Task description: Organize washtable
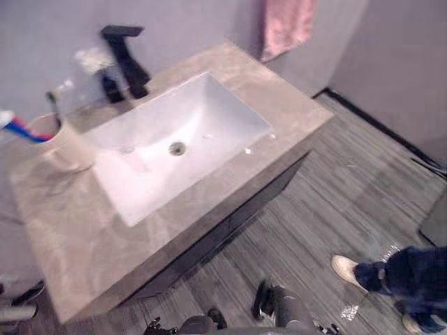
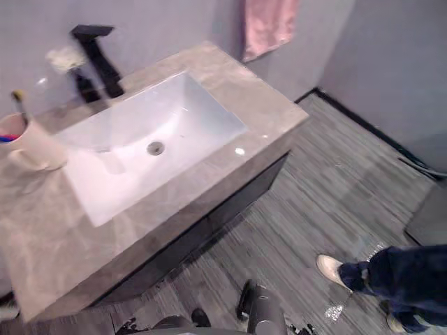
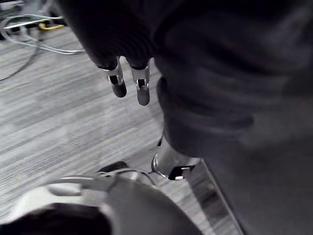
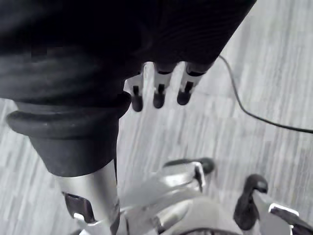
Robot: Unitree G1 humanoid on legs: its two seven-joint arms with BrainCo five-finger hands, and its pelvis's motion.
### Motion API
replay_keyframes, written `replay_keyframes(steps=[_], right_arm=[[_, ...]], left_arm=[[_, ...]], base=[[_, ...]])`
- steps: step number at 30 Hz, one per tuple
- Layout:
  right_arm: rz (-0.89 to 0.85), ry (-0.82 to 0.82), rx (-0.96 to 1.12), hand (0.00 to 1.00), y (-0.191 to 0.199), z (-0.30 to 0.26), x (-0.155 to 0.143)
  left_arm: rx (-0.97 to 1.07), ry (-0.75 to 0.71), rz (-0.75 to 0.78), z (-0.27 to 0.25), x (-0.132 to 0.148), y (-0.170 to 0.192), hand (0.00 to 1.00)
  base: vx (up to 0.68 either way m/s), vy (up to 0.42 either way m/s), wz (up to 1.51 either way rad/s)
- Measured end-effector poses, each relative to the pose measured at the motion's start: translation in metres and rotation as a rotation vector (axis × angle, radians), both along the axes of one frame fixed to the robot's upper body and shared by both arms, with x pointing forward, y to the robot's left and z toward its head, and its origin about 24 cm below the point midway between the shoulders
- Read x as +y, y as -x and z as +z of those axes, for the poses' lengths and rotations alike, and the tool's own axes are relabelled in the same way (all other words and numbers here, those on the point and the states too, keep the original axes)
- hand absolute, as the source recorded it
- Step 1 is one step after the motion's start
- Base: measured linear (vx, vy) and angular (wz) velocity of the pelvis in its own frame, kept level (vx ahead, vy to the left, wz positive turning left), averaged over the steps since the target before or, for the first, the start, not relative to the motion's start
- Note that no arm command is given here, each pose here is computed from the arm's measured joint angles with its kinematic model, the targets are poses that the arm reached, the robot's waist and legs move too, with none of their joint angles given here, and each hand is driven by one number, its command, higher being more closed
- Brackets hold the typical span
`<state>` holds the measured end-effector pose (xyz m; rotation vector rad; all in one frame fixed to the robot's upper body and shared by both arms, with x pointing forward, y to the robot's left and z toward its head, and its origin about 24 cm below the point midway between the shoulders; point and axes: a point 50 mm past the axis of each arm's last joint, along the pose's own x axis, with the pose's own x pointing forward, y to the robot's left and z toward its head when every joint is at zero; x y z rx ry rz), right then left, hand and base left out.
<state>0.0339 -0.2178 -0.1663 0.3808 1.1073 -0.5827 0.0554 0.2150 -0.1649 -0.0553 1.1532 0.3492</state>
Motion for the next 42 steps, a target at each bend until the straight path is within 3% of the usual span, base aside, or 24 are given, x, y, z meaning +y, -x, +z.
replay_keyframes(steps=[5,10,13,22,26,30,36,42], right_arm=[[0.111,0.062,0.015,0.00,-0.009,0.003,-0.012],[0.203,0.041,0.030,0.00,-0.010,0.000,0.001],[0.158,0.040,0.047,0.00,0.000,0.000,-0.002],[0.015,-0.015,0.021,0.00,0.004,-0.003,0.012],[0.031,0.040,-0.010,0.00,-0.013,0.002,-0.011],[0.059,0.094,-0.041,0.00,-0.028,0.008,-0.029],[0.030,0.057,0.022,0.00,-0.007,0.001,-0.017],[0.011,0.001,0.033,0.00,-0.005,-0.003,0.000]], left_arm=[[-0.046,0.049,0.059,0.000,-0.008,-0.011,0.00],[-0.084,0.053,0.101,0.003,-0.002,-0.020,0.00],[-0.087,0.088,0.132,0.001,-0.011,-0.018,0.00],[-0.161,0.136,0.252,0.005,-0.005,-0.030,0.00],[-0.205,0.164,0.327,0.006,-0.015,-0.028,0.00],[-0.238,0.146,0.293,0.009,-0.015,-0.034,0.00],[-0.160,0.078,0.151,0.007,-0.003,-0.031,0.00],[-0.149,0.091,0.030,0.006,-0.020,-0.041,0.00]], base=[[-0.06,-0.091,-1.42],[0.04,-0.223,-0.75],[-0.05,-0.070,-0.33],[-0.11,0.007,-0.56],[-0.08,0.124,-2.21],[-0.13,0.197,-2.95],[0.10,0.125,-1.89],[0.00,0.076,-1.84]])
